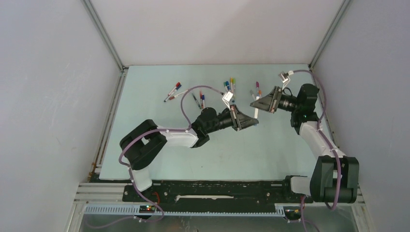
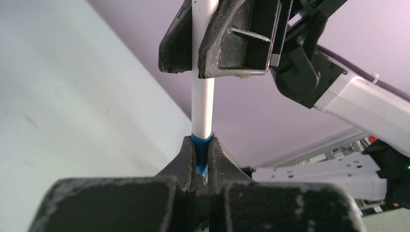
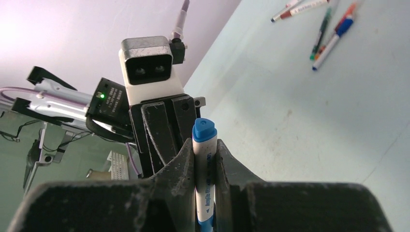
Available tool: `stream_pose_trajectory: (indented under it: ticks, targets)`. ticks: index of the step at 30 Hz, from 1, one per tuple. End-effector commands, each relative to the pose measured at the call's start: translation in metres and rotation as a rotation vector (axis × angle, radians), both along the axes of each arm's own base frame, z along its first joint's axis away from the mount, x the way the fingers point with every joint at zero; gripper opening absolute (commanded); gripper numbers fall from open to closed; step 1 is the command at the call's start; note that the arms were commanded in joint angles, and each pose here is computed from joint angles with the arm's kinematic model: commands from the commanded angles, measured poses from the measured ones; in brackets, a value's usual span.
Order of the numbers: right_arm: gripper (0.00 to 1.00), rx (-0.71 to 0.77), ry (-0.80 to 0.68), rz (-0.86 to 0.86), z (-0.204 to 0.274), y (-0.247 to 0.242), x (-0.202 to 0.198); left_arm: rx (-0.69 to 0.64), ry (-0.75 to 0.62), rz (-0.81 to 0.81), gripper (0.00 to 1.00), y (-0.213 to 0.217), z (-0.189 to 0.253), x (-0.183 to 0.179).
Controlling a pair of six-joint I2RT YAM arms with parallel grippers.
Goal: Open the pen caps
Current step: Open the pen cap from the pen.
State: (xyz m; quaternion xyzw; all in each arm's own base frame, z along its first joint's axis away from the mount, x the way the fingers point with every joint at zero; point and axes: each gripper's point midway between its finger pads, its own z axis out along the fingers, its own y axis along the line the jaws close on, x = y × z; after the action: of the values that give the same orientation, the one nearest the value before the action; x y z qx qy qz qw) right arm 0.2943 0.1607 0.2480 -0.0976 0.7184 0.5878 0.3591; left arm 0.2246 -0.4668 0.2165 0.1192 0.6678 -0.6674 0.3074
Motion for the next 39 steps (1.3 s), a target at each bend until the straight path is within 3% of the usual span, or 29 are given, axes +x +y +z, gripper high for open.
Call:
stream_pose_trajectory:
  ticks: [1, 7, 20, 32, 39]
  targets:
    - [0.00, -0.005, -0.257, -0.082, 0.083, -0.008, 0.040, 0.037, -0.001, -0.117, 0.00, -0.005, -0.005, -0.027]
    - [0.00, -0.014, -0.329, -0.104, 0.125, -0.009, 0.049, 0.095, -0.026, -0.140, 0.00, -0.002, -0.011, -0.036]
    - [0.00, -0.047, -0.411, -0.130, 0.163, -0.009, 0.077, 0.192, -0.052, -0.229, 0.00, 0.001, -0.022, -0.063]
    - [0.00, -0.050, -0.484, -0.116, 0.209, 0.002, 0.090, 0.198, -0.047, -0.269, 0.00, 0.000, -0.025, -0.071]
    - [0.00, -0.087, -0.504, -0.111, 0.211, 0.001, 0.092, 0.172, -0.054, -0.253, 0.00, 0.006, -0.021, -0.073]
